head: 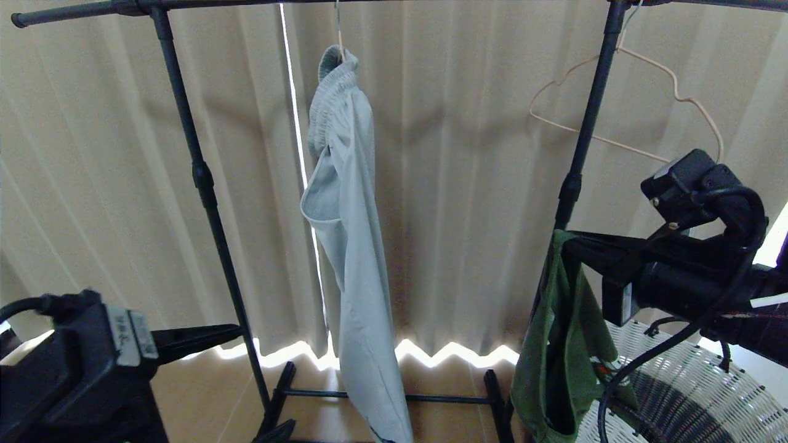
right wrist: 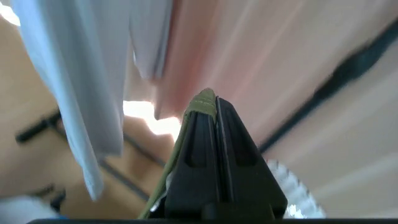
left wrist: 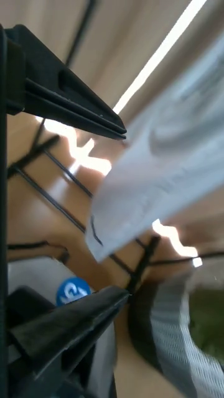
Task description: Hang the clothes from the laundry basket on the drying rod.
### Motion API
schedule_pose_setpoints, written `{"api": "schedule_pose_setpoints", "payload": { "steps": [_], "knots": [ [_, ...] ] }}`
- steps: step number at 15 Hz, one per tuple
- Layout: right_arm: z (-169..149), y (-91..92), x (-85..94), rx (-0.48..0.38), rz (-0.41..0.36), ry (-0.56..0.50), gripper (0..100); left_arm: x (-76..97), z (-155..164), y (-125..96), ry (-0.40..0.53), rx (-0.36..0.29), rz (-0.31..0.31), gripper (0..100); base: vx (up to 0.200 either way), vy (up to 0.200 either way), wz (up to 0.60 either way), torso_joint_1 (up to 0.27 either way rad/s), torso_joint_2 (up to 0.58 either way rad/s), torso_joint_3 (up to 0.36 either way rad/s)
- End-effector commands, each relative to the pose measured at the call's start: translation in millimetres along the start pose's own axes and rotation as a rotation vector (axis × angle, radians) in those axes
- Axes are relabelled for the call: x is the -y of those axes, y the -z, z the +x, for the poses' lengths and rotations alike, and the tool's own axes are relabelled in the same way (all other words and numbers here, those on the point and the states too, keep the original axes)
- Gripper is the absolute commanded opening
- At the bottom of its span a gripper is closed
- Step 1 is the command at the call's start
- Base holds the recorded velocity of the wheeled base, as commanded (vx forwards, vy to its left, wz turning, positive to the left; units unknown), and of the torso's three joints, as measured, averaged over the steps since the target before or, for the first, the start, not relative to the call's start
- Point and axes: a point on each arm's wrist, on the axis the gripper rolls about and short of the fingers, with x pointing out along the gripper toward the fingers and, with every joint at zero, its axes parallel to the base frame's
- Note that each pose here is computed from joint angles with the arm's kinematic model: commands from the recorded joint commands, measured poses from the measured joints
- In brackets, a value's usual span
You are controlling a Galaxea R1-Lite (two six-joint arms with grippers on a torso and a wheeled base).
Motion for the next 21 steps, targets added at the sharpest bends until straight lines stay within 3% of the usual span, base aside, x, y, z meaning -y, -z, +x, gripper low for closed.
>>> {"api": "schedule_pose_setpoints", "payload": {
  "steps": [1,3,5,8,11,16,21],
  "knots": [
    [-2.7,-15.8,-6.8,0.059,-0.001,-0.033,0,11.4,39.0,-23.2,0.098,-0.030,-0.063,100,0.000,0.000,0.00,0.000,0.00,0.000],
    [-2.5,-25.1,-18.3,0.091,-0.004,-0.085,0,21.4,66.8,-38.6,0.135,-0.019,-0.129,100,0.000,0.000,0.00,0.000,0.00,0.000],
    [-6.4,-28.7,-25.1,0.109,0.004,-0.122,0,32.2,96.6,-44.0,0.093,-0.007,-0.171,100,0.000,0.000,0.00,0.000,0.00,0.000],
    [-9.4,-33.9,-28.1,0.131,0.008,-0.139,0,52.3,124.7,-47.7,0.063,-0.010,-0.181,100,0.000,0.000,0.00,0.000,0.00,0.000],
    [-8.6,-35.9,-29.6,0.144,0.009,-0.164,0,70.6,146.3,-61.9,0.102,0.013,-0.221,100,0.000,0.000,0.00,0.000,0.00,0.000],
    [-11.8,-41.2,-32.6,0.208,0.014,-0.207,0,74.8,174.3,-68.3,0.085,0.006,-0.338,100,0.000,0.000,0.00,0.000,0.00,0.000],
    [-15.4,-43.7,-31.2,0.221,0.036,-0.209,0,75.9,191.3,-52.5,0.010,-0.056,-0.347,100,0.000,0.000,0.00,0.000,0.00,0.000]
  ]
}}
